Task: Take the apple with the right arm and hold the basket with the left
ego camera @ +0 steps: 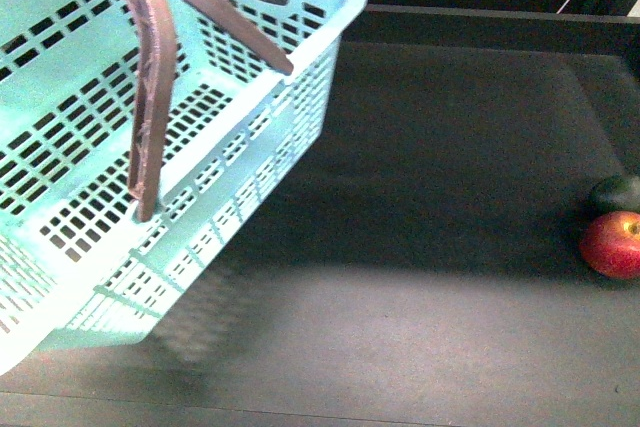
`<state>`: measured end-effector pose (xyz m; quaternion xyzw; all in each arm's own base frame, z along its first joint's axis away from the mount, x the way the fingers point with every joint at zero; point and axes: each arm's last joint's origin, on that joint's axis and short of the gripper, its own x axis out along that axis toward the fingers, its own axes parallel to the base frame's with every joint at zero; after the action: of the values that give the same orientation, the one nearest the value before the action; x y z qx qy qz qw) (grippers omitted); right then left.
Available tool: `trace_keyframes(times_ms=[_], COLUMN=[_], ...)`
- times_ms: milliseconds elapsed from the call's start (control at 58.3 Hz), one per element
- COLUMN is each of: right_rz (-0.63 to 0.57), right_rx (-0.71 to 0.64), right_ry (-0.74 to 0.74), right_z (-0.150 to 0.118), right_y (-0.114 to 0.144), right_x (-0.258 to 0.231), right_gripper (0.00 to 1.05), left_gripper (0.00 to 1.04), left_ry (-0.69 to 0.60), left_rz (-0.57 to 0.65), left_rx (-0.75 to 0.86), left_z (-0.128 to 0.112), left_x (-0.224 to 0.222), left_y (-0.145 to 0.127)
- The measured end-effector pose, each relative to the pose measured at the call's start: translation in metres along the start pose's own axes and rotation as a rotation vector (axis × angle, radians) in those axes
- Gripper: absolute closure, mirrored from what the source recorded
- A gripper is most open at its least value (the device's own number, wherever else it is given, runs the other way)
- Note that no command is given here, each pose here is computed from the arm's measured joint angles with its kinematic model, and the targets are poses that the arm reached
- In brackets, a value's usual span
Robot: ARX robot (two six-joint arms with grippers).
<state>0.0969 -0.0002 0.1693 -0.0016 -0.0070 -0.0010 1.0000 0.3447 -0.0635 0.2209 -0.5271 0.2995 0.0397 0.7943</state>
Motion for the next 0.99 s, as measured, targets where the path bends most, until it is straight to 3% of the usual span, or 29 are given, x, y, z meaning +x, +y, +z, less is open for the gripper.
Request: trace_keyframes(times_ms=[480,703,995], right_rz=[0.0,0.0,0.0], right_rx=[0.0,0.0,0.0], right_ry=[0.0,0.0,0.0], right_z=[0.0,0.0,0.0], right_y=[0.0,0.0,0.0], right_x=[0.0,0.0,0.0], right_gripper=[0.09,0.09,0.09], left_gripper=[0.9,0.9,0.9], left_ry=[0.25,0.302,0.328], left_rz=[-0.143,-0.185,-0.197], left_rx=[0.254,0.311,0.334], left_z=[-0.093,-0.113,-0.119], left_x=[-0.014,-0.019,-0.02], left_y=[-0.071,-0.084,-0.085])
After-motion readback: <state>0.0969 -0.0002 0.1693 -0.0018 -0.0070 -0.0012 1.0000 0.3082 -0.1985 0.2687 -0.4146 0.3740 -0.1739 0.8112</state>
